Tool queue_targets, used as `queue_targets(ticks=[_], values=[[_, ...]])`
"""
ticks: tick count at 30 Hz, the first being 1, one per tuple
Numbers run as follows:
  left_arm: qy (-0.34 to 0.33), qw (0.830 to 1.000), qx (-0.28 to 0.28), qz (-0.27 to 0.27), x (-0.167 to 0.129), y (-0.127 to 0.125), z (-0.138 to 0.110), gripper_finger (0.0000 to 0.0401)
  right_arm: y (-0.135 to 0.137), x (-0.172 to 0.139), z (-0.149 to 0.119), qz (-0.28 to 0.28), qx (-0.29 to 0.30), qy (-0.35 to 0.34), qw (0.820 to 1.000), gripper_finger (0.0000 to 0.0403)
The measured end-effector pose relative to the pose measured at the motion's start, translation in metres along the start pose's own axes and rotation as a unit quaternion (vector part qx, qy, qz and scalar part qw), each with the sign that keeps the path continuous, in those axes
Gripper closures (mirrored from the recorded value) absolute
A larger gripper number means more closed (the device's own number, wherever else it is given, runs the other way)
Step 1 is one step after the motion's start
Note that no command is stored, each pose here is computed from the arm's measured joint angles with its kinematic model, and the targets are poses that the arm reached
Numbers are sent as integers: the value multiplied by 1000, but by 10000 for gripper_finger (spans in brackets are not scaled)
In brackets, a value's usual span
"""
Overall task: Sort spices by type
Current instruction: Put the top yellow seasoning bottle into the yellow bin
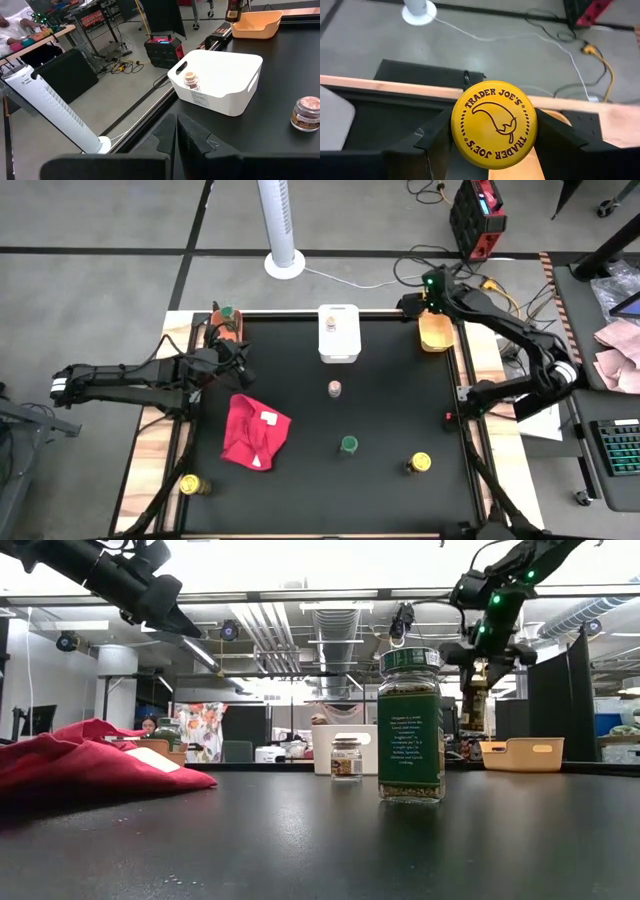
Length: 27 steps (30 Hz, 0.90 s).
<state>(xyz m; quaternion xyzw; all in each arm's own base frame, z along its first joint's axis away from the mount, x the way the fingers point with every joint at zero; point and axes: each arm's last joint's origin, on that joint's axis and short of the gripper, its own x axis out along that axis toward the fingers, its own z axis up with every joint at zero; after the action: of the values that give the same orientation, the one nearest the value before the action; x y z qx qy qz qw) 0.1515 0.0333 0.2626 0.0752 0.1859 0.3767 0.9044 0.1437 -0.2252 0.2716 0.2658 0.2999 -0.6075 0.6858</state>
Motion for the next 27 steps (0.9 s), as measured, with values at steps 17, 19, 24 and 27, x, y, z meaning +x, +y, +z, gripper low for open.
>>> queue_targets(ticks=[17, 19, 24, 27], values=[[0, 1000, 1, 30, 0, 2, 0, 401, -5, -1, 18, -5, 4, 57, 998, 181], [-4, 1000, 3, 31, 0, 2, 1, 401, -4, 2, 18, -10, -9, 76, 997, 181], [-21, 999, 5, 32, 0, 2, 5, 401, -1, 14, 21, -43, -32, 86, 995, 181], [-31, 999, 8, 33, 0, 2, 8, 401, 1, 14, 28, -50, -32, 78, 995, 181]])
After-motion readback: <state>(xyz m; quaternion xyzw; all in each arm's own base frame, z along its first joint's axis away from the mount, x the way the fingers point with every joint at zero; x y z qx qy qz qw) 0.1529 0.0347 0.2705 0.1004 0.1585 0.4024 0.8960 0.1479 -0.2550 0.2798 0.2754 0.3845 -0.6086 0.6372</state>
